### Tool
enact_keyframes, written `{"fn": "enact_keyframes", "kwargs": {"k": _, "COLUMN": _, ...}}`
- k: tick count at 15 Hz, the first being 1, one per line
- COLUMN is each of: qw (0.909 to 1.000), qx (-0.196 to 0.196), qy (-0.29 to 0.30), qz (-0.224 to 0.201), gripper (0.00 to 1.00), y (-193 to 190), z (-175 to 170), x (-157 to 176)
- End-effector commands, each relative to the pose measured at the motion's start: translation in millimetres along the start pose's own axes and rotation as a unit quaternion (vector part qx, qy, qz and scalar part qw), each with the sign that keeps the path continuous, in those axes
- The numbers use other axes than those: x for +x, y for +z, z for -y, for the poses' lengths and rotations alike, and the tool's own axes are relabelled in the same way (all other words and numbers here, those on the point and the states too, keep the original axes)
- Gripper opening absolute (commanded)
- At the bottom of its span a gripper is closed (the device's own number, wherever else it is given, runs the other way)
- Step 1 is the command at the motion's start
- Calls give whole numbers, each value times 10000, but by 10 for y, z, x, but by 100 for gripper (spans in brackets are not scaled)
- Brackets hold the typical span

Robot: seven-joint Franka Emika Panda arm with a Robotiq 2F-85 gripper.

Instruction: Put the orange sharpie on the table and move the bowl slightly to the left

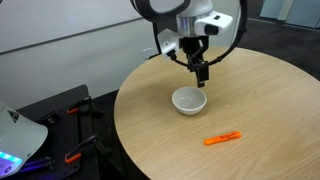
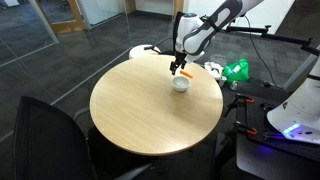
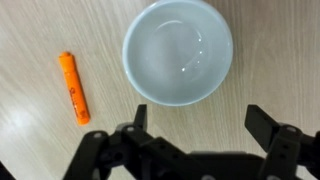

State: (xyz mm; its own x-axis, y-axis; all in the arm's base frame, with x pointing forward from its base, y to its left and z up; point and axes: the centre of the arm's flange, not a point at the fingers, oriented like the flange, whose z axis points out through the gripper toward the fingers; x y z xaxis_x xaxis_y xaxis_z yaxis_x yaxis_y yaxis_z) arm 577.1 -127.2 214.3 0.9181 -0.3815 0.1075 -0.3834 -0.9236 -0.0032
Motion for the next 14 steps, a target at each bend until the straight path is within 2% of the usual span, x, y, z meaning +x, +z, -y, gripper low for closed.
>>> {"fn": "enact_keyframes", "kwargs": {"k": 1, "qw": 9989, "qx": 68, "qy": 466, "qz": -78, "gripper": 100, "y": -74, "z": 262, "x": -297}}
{"fn": "enact_keyframes", "kwargs": {"k": 5, "qw": 9975, "qx": 18, "qy": 704, "qz": -69, "gripper": 100, "y": 4, "z": 479, "x": -437}}
{"fn": "enact_keyframes", "kwargs": {"k": 6, "qw": 9985, "qx": 24, "qy": 547, "qz": 22, "gripper": 100, "y": 91, "z": 426, "x": -293}}
{"fn": "enact_keyframes", "kwargs": {"k": 14, "qw": 9983, "qx": 3, "qy": 588, "qz": 39, "gripper": 100, "y": 114, "z": 463, "x": -340}}
